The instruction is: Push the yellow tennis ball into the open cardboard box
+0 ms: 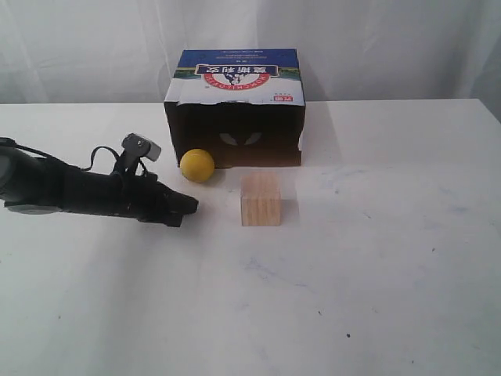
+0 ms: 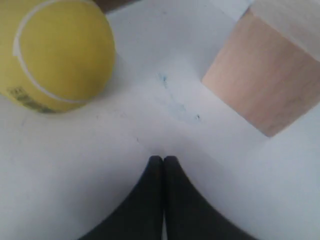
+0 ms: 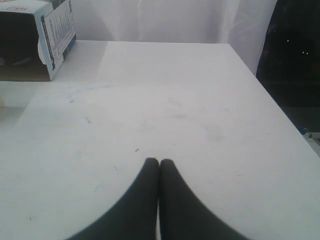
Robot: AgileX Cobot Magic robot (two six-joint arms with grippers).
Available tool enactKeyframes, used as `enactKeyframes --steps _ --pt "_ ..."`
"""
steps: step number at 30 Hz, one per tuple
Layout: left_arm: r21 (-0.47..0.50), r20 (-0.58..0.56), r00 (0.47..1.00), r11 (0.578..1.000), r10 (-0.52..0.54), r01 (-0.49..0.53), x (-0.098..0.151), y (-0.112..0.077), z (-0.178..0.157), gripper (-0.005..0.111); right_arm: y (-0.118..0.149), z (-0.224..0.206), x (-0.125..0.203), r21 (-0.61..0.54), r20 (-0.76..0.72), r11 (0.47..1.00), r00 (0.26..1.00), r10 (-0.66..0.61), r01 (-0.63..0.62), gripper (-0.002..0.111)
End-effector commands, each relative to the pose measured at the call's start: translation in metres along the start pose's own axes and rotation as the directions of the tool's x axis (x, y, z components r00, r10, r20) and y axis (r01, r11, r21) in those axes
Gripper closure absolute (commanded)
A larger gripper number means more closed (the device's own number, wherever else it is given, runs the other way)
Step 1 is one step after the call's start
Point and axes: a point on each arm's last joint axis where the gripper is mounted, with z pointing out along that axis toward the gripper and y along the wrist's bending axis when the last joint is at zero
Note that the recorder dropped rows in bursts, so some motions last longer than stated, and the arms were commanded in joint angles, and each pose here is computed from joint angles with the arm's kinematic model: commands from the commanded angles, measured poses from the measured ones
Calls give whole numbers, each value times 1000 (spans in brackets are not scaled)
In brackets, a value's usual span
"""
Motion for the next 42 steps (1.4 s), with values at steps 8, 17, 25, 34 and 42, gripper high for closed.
enactKeyframes --steps 8,17,25,34,42 --pt "-82 157 973 984 170 -159 -58 49 35 107 0 0 2 2 1 1000 1000 3 -3 108" --pt "-68 255 949 983 185 -173 -98 40 18 107 0 0 2 2 1 1000 1000 3 -3 108" --pt "-35 213 969 992 123 -119 -79 37 20 107 0 0 2 2 1 1000 1000 3 -3 108" --pt "-144 74 997 989 34 -23 -46 24 -1 107 0 0 2 2 1 1000 1000 3 -3 108" --pt "-426 -78 997 904 -4 -29 -35 10 -53 107 0 0 2 2 1 1000 1000 3 -3 108"
